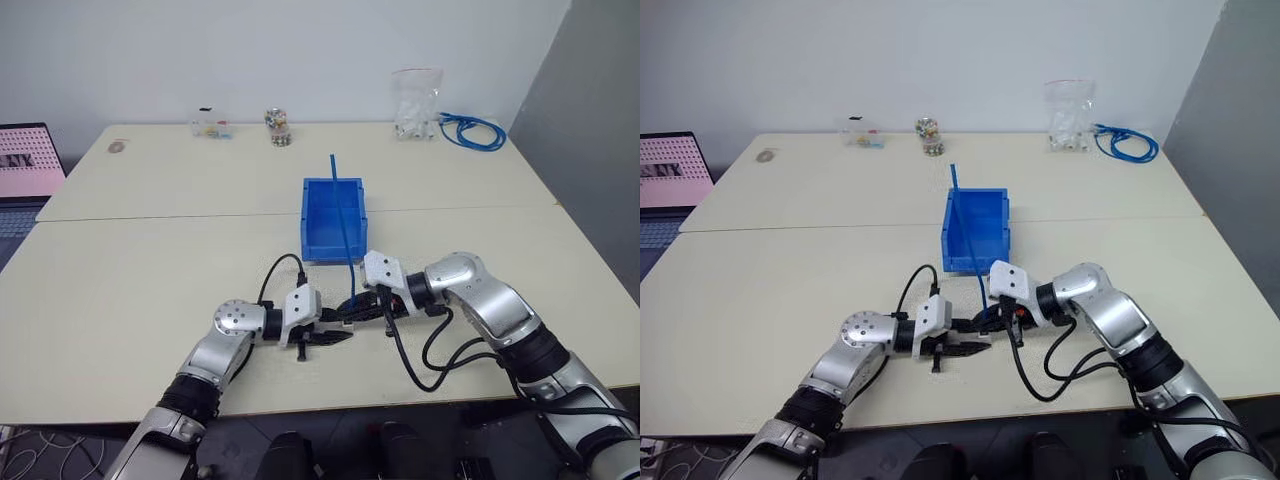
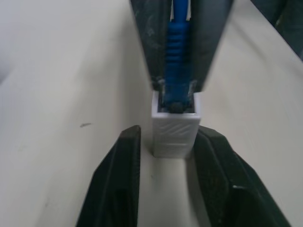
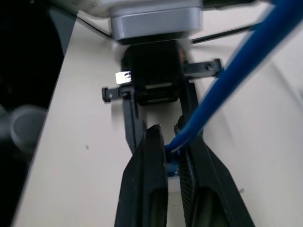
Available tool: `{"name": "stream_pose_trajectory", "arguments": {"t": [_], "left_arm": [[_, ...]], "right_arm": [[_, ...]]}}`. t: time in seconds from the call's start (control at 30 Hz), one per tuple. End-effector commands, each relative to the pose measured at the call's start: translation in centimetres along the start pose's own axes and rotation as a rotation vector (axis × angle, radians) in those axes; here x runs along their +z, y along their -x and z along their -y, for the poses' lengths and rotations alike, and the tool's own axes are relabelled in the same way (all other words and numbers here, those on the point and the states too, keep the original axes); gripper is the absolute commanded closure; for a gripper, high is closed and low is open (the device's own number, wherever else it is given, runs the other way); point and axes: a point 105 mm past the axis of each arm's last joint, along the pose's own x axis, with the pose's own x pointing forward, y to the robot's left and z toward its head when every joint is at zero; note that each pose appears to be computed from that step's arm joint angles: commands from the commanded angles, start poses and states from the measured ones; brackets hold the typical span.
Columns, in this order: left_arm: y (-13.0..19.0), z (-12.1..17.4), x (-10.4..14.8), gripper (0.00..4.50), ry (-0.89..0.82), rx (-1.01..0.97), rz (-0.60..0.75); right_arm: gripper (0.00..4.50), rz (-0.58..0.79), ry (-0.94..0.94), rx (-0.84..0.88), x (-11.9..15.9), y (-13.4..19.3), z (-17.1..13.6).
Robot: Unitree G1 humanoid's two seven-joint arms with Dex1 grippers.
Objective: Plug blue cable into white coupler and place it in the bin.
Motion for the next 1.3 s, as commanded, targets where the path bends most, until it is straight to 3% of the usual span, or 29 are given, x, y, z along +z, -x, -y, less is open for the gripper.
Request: {"name": "stream_pose_trajectory", "arguments": {"t": [0.03, 0.13, 0.23, 0.33, 0.43, 0.5, 0.6, 0.83, 1.03, 1.2, 1.3], "left_arm": [[2.3, -0.1, 4.7, 1.77, -0.020, 0.105, 0.108], [3.6, -0.1, 7.2, 1.24, 0.003, 0.253, 0.172], [4.7, -0.3, 8.8, 0.57, 0.033, 0.416, 0.229], [6.1, -0.9, 9.6, 0.05, 0.066, 0.622, 0.274], [6.9, -0.4, 9.1, 0.05, 0.131, 0.738, 0.285], [7.3, 0.3, 8.1, 0.00, 0.149, 0.777, 0.254], [8.1, 0.6, 7.5, 0.00, 0.179, 0.836, 0.250], [7.4, 0.0, 7.4, 0.00, 0.208, 0.869, 0.283], [6.6, -1.8, 5.9, 0.00, 0.295, 0.906, 0.241], [7.7, -3.0, 4.5, 0.00, 0.363, 0.979, 0.220], [8.2, -3.4, 3.9, 0.00, 0.371, 1.015, 0.208]], "right_arm": [[4.44, 0.218, -0.074, -0.118, 6.3, 3.1, 2.5], [4.44, 0.385, -0.252, -0.151, 10.3, 4.2, 5.0], [4.44, 0.450, -0.348, -0.226, 12.3, 4.5, 7.8], [4.44, 0.442, -0.413, -0.322, 12.4, 4.2, 10.8], [4.44, 0.393, -0.439, -0.437, 11.3, 3.7, 13.2], [3.74, 0.386, -0.442, -0.472, 11.0, 3.6, 14.0], [3.11, 0.373, -0.441, -0.501, 10.8, 3.5, 14.5], [1.42, 0.366, -0.394, -0.507, 11.4, 4.2, 14.8], [0.12, 0.278, -0.329, -0.562, 9.8, 8.6, 14.9], [0.12, 0.207, -0.226, -0.622, 5.6, 12.2, 11.2], [0.12, 0.191, -0.164, -0.647, 3.7, 11.9, 7.6]]}}
